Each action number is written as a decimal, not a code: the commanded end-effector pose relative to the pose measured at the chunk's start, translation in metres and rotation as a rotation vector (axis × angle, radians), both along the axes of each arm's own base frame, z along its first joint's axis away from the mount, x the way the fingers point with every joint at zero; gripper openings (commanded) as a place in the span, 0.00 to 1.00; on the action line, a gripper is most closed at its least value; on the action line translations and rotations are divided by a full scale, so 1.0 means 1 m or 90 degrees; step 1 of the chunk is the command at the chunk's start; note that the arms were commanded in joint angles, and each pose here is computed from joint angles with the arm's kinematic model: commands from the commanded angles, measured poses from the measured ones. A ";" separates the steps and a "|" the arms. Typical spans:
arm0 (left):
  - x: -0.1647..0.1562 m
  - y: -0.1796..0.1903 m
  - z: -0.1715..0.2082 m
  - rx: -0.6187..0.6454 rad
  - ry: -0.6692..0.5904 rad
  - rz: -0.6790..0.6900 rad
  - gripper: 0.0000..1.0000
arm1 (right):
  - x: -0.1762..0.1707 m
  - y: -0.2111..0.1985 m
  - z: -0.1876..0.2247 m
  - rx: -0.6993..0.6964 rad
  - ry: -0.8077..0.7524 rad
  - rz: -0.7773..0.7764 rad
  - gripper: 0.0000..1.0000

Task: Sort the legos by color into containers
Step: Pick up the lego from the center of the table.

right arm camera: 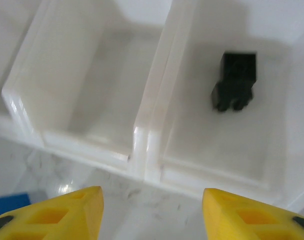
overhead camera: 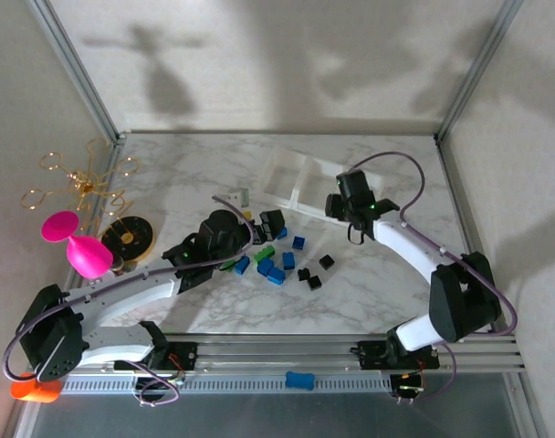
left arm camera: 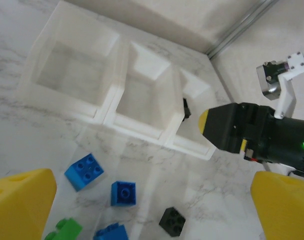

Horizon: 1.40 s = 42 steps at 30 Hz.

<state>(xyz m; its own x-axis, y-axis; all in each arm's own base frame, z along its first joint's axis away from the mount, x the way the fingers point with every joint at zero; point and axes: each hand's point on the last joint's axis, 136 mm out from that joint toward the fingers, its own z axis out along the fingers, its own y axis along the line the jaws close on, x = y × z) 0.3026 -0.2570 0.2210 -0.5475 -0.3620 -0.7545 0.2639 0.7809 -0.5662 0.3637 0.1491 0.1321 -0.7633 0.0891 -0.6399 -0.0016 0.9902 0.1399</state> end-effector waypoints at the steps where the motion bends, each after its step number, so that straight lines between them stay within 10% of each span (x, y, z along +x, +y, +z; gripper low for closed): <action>1: -0.008 0.008 -0.004 -0.006 0.018 0.002 1.00 | -0.030 0.011 -0.011 0.003 0.036 0.018 0.57; 21: -0.023 0.024 -0.019 -0.027 0.039 0.027 1.00 | -0.087 0.046 -0.097 -0.029 0.170 0.158 0.64; 42: -0.023 0.031 -0.016 -0.019 0.034 0.042 0.99 | -0.113 0.039 -0.116 -0.114 0.204 0.148 0.44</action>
<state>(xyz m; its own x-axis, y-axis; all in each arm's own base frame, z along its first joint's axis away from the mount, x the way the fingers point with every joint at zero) 0.2824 -0.2305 0.2048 -0.5645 -0.4145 -0.7138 0.1942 0.7739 -0.6029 0.2554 0.1979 0.0231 -0.9045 -0.1930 -0.3802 -0.2282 0.9724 0.0493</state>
